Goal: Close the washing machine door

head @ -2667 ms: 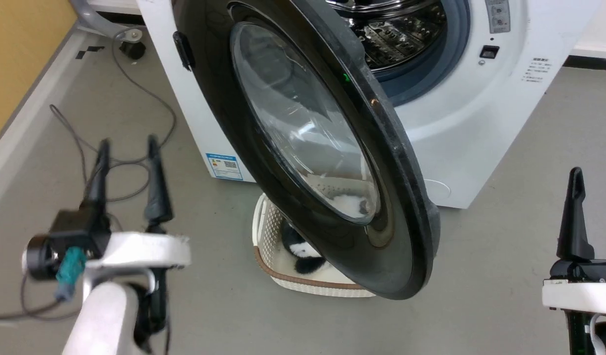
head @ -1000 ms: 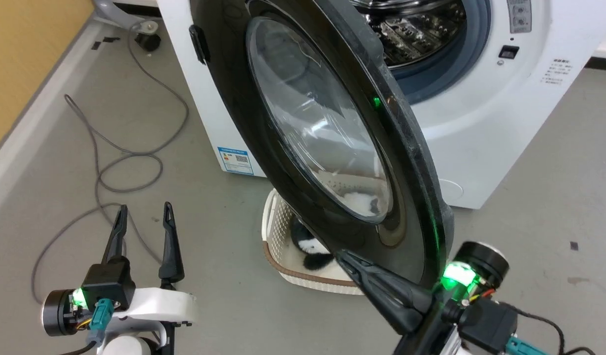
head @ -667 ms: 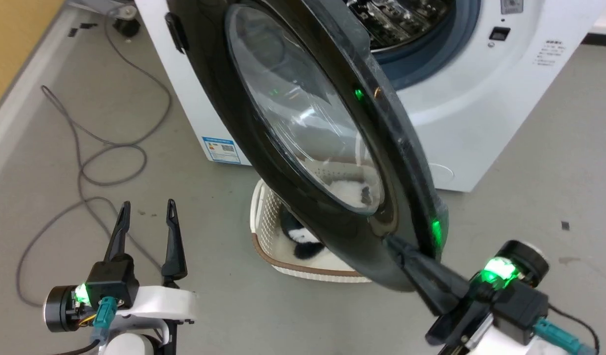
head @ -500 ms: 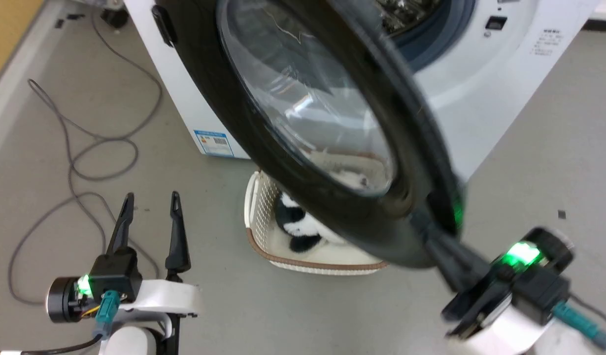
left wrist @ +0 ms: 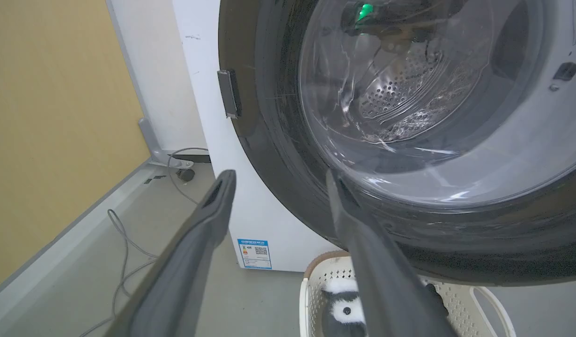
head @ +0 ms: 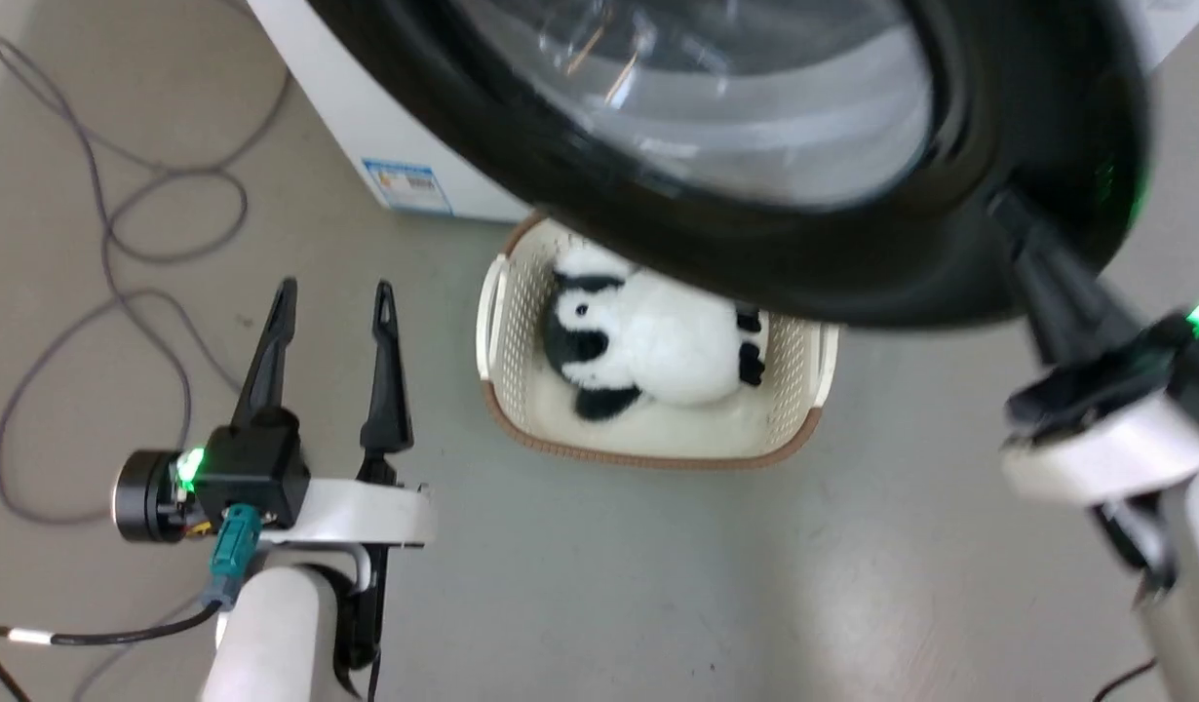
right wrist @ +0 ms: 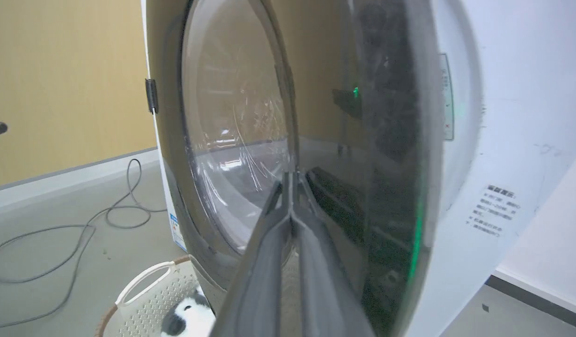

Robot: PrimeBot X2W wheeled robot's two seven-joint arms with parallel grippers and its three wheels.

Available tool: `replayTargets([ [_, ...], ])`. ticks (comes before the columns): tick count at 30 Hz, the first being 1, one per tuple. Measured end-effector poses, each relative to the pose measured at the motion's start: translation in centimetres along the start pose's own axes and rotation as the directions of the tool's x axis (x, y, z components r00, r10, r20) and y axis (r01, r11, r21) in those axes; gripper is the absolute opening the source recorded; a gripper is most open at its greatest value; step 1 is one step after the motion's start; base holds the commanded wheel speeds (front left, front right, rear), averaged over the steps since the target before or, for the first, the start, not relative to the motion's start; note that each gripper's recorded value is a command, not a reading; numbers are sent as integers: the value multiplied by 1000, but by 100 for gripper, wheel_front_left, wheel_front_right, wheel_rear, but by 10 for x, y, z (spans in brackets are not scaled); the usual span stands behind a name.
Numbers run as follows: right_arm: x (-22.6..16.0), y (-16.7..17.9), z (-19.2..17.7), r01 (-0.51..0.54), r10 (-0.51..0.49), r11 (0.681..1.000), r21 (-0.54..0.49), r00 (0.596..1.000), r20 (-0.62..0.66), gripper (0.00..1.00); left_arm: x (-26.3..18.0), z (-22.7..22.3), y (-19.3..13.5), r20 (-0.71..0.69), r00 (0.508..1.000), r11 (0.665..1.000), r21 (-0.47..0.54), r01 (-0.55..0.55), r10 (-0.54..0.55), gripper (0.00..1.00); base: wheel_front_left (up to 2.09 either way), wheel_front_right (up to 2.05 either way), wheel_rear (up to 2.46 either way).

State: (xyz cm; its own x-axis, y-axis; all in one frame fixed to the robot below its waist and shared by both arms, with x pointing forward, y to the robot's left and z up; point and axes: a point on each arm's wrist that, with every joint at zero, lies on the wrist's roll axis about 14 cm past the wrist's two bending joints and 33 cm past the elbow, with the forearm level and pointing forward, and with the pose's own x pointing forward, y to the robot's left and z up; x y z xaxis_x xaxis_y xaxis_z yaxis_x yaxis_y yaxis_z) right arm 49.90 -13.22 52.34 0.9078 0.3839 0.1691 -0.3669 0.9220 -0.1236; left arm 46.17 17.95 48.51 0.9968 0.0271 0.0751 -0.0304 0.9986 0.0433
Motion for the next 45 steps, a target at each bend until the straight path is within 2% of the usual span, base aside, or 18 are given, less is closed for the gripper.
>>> replayTargets([
  [11, 47, -50, -42, 63, -67, 996, -67, 996, -58, 0, 19, -22, -3, -27, 1000, 1000, 5, 10, -10, 100, 0, 0, 0],
  [19, 86, -84, -53, 103, -111, 989, -110, 992, -63, 0, 24, -35, 3, -52, 999, 1000, 3, -9, 9, 100, 0, 0, 0],
  [30, 97, -90, -62, 112, -122, 988, -110, 988, -92, 0, 22, -37, 9, -60, 998, 1000, 5, -26, 27, 100, 0, 0, 0],
  [34, 95, -92, -47, 129, -137, 986, -110, 988, -67, 0, 21, -29, 10, -47, 998, 999, 4, -33, 33, 100, 0, 0, 0],
  [39, 79, -94, -9, 177, -177, 979, -97, 984, 14, 0, 15, -15, 14, -25, 998, 999, 0, -52, 52, 100, 0, 0, 0],
  [45, 44, -79, 72, 218, -191, 969, -118, 960, 206, 0, -3, -2, 20, -15, 997, 997, 1, -73, 73, 100, 0, 0, 0],
])
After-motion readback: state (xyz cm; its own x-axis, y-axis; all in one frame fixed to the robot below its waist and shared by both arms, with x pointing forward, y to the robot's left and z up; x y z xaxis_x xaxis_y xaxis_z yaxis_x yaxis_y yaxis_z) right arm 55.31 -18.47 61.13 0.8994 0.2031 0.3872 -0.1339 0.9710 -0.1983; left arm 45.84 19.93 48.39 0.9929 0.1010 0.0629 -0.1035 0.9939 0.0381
